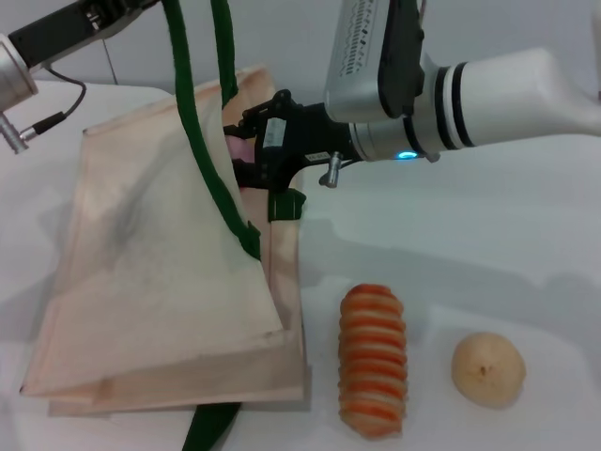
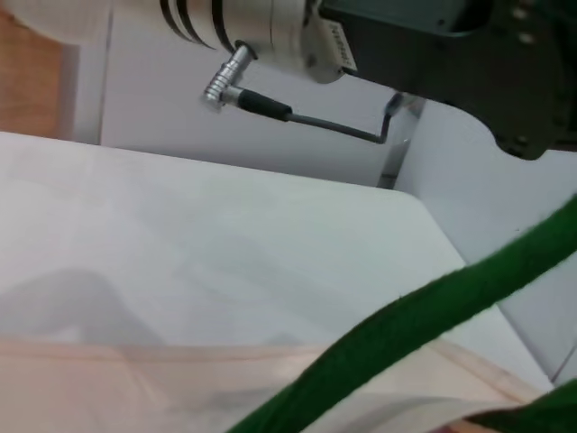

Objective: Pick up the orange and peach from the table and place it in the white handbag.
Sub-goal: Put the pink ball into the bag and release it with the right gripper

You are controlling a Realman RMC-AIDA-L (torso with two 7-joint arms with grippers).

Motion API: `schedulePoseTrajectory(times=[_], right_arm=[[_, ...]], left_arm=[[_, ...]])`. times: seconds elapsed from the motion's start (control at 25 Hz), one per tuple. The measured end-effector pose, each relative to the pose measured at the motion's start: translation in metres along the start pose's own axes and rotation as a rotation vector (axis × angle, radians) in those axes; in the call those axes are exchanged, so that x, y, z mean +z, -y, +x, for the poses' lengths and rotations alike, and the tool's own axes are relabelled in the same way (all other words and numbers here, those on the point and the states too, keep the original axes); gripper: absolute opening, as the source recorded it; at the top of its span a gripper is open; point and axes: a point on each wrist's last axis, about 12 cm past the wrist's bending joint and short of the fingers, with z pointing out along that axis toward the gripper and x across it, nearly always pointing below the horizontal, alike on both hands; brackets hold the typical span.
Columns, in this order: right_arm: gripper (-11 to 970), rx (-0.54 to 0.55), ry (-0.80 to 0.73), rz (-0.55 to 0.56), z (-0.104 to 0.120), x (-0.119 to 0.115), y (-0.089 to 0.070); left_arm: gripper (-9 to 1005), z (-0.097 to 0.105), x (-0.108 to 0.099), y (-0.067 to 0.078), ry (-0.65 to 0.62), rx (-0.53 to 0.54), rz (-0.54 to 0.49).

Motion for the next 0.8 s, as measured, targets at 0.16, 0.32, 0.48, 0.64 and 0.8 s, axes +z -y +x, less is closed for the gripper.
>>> schedulePoseTrajectory(times=[0.16,0.32,0.48,0.64,0.8], right_arm=[[391,-0.022,-0.005,0.014,-0.002,0.007,-0.003],[386,-0.035,-0.028,0.024,-0.003,0.013,-0.005],[383,-0.063,-0.022,0.018,-0.005,0.017,-0.01],[382,-0.12,0.003,0.028,-0.008,0.024,-0.017],[383,-0.154,-0.008,0.064,-0.006,0.029,-0.021]], left_arm=[[121,0.0,0.003,0.001,-0.001,0.0,0.006],[121,0.0,0.006,0.002,-0.002,0.0,0.01],[120,0.0,0.01,0.003,-0.004,0.0,0.016],[120,0.002,0.012,0.003,-0.011,-0.009,0.019],[120,0.003,0.015,0.003,-0.021,-0.002,0.018]])
